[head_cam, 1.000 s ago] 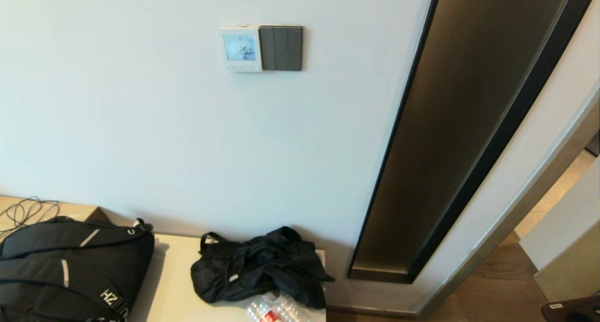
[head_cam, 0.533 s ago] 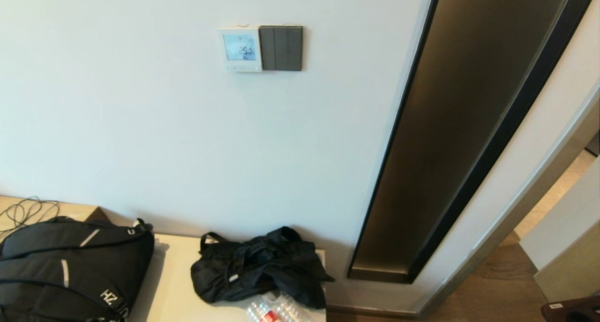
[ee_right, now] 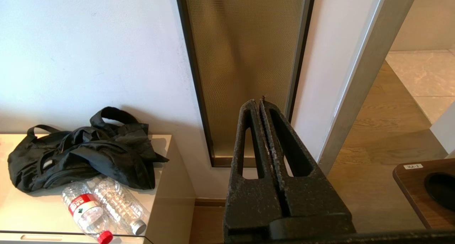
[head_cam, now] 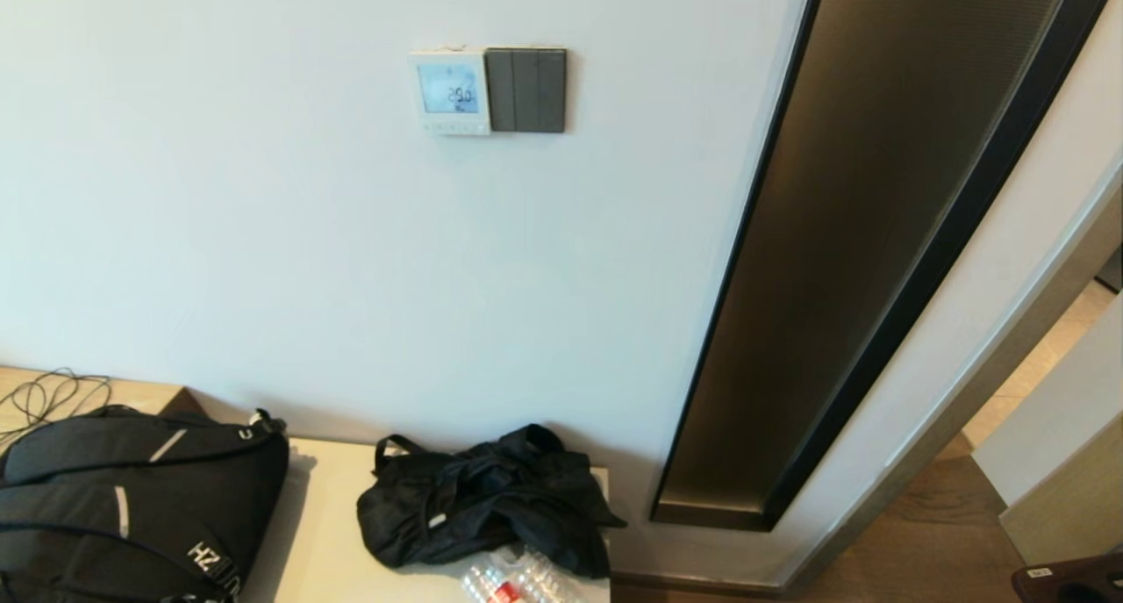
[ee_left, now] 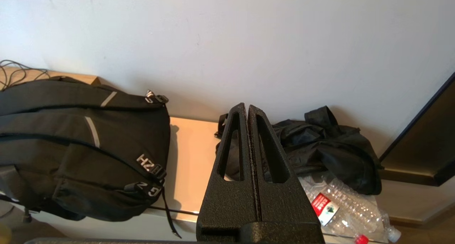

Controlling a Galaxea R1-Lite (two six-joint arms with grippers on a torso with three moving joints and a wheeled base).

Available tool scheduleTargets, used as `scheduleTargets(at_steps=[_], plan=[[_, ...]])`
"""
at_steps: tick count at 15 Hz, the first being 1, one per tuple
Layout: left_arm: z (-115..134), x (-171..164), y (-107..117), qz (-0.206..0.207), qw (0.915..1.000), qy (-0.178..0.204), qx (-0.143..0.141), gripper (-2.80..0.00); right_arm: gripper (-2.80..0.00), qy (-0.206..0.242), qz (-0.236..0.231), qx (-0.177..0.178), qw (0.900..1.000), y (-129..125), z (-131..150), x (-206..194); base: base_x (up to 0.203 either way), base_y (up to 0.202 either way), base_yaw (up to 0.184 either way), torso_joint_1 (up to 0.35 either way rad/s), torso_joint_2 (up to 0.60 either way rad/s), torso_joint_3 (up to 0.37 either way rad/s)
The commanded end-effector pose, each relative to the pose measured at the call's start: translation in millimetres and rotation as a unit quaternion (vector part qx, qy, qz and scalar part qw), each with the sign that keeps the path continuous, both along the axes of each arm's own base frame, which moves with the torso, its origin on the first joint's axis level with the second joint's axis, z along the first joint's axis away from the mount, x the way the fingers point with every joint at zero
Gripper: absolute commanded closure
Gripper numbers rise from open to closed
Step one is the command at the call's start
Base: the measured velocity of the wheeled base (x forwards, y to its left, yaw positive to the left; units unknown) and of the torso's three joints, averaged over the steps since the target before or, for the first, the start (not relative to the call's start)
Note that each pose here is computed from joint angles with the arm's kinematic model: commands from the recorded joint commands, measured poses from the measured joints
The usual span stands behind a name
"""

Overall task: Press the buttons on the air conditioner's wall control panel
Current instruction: Turn off the central air conditioner

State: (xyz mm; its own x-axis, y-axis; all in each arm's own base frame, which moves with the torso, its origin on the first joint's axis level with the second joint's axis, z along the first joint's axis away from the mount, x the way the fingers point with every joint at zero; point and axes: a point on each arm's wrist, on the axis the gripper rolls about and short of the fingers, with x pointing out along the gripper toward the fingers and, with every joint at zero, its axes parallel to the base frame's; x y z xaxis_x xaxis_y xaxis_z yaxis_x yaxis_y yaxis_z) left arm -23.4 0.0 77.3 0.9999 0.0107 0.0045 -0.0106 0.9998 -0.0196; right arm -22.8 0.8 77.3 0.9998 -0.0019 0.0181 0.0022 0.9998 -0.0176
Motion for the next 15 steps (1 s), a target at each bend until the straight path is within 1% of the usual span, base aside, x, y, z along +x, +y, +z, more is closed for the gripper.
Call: scheduleTargets(at_steps=[1, 15], plan=[[0.1, 0.1, 0.0, 0.000, 1.0000, 0.001, 0.000, 0.00, 0.00, 0.001, 0.000, -0.001, 1.000, 0.0, 0.1, 0.1, 0.000, 0.000, 0.000, 0.000, 0.00, 0.000], [0.0, 0.0, 0.0, 0.001, 1.0000, 0.000, 0.000, 0.00, 0.00, 0.001, 0.000, -0.001, 1.000, 0.0, 0.0, 0.1, 0.000, 0.000, 0.000, 0.000, 0.00, 0.000]])
